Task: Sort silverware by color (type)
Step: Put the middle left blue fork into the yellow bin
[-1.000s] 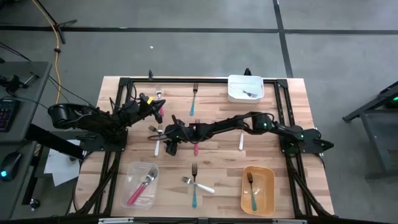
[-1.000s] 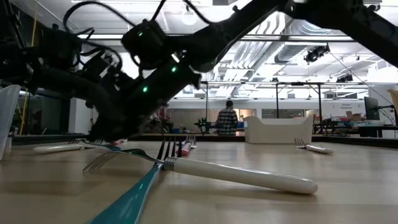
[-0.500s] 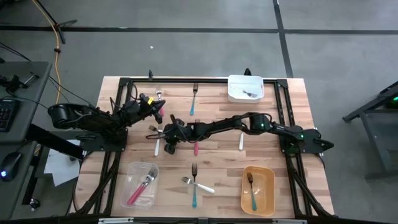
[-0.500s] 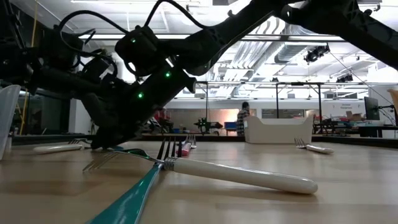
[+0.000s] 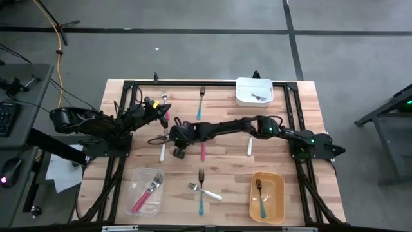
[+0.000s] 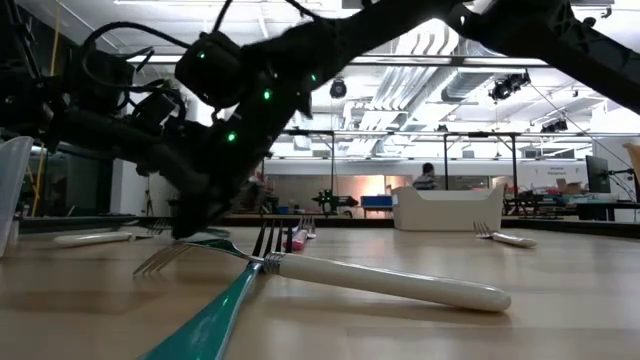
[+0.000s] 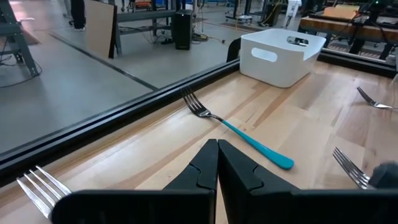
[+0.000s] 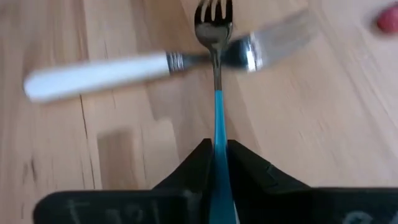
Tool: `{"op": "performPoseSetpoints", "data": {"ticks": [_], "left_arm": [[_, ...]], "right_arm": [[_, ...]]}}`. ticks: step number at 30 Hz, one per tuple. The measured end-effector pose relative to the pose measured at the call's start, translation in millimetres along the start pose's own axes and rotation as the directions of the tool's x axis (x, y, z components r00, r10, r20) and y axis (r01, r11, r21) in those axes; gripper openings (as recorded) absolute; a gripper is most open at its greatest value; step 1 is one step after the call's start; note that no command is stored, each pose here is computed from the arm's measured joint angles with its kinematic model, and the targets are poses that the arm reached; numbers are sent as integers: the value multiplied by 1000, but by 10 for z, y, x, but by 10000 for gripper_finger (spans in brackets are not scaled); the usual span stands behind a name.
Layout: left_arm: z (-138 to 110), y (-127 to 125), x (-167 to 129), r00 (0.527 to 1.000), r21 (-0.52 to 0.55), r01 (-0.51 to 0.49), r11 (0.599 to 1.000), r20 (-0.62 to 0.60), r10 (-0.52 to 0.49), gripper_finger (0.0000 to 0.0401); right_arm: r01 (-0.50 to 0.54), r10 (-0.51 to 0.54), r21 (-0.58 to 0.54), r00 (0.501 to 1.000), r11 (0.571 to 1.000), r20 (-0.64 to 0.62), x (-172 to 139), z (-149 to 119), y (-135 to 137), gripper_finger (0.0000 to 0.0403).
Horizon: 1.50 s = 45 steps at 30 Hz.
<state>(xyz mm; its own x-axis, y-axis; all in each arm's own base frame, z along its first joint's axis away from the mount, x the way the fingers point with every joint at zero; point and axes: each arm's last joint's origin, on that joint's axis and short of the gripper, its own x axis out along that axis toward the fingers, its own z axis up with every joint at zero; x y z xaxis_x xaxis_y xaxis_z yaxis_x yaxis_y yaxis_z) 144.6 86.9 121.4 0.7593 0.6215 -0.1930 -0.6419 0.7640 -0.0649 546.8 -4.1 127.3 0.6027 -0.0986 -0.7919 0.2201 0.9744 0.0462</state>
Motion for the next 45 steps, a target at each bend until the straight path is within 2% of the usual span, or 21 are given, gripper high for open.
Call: {"op": "performPoseSetpoints", "data": {"ticks": [7,11,17,21,25,30,36,42,45], "left_arm": [[0,-1,0,1000,0,0,1000,0,0,0],[-1,-3,0,1000,1,2,1000,-1,-2,0],[0,-3,0,1000,0,3,1000,1,-3,0],[1,-4,0,1000,-1,5,1000,1,-5,0],[1,-5,0,1000,-3,5,1000,1,-5,0],[16,-6,-1,1000,-13,7,1000,16,-7,0],[64,-10,-2,998,-15,10,1000,65,-9,0],[172,-16,17,989,-23,-9,1000,150,12,0],[231,-28,52,985,-26,-5,1000,173,10,0]], "right_arm": [[75,-85,-81,988,994,-129,-424,180,-45,9],[142,-164,-113,964,983,-210,-696,164,-27,4],[279,-311,-140,890,950,-334,-1113,56,26,3],[320,-340,-117,852,940,-399,-1404,-97,131,2],[380,-353,-34,819,924,-453,-1868,-326,248,2],[416,-264,189,805,890,-531,-2565,-741,440,1],[442,-97,462,795,769,-599,-3244,-1291,759,1],[478,57,594,747,647,-663,-3642,-1732,1156,3],[444,130,664,766,601,-630,-3725,-1841,1361,3]]}}
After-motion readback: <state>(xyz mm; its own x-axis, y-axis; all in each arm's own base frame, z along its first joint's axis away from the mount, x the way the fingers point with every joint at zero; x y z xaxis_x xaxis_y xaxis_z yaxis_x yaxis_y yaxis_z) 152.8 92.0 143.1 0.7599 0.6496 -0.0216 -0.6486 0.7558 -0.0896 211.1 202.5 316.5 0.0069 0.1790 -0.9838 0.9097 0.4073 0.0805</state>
